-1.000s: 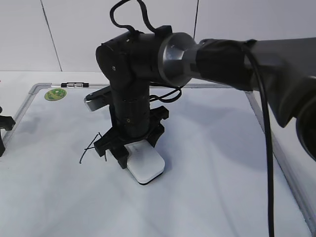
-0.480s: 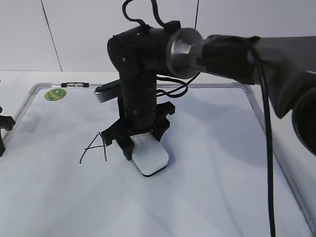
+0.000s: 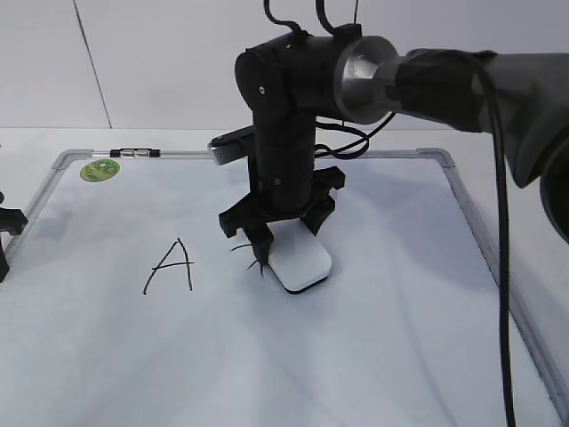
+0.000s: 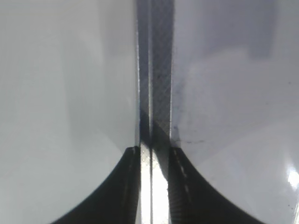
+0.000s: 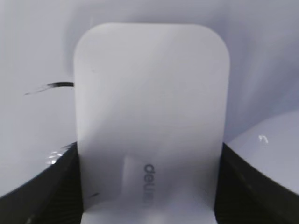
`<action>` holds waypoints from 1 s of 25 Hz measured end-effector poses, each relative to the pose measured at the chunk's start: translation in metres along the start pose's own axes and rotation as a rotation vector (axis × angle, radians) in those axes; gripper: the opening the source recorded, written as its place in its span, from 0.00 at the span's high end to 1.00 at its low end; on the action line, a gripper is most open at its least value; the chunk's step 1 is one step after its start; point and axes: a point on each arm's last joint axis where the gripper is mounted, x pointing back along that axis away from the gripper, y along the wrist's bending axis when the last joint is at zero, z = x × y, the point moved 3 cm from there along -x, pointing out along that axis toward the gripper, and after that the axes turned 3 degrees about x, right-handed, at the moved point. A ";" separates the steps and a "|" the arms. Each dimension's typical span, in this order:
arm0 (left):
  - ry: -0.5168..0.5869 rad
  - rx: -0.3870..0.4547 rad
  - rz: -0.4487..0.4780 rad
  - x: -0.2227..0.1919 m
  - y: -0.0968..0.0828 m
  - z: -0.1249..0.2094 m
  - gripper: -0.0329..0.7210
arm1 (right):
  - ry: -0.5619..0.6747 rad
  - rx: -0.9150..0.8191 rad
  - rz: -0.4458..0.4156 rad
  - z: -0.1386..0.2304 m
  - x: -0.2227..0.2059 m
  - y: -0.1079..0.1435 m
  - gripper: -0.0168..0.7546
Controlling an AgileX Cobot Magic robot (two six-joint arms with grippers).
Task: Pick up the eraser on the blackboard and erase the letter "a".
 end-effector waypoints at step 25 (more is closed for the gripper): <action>0.000 -0.001 -0.001 0.000 0.000 0.000 0.78 | -0.003 0.099 -0.042 -0.001 0.000 0.033 0.30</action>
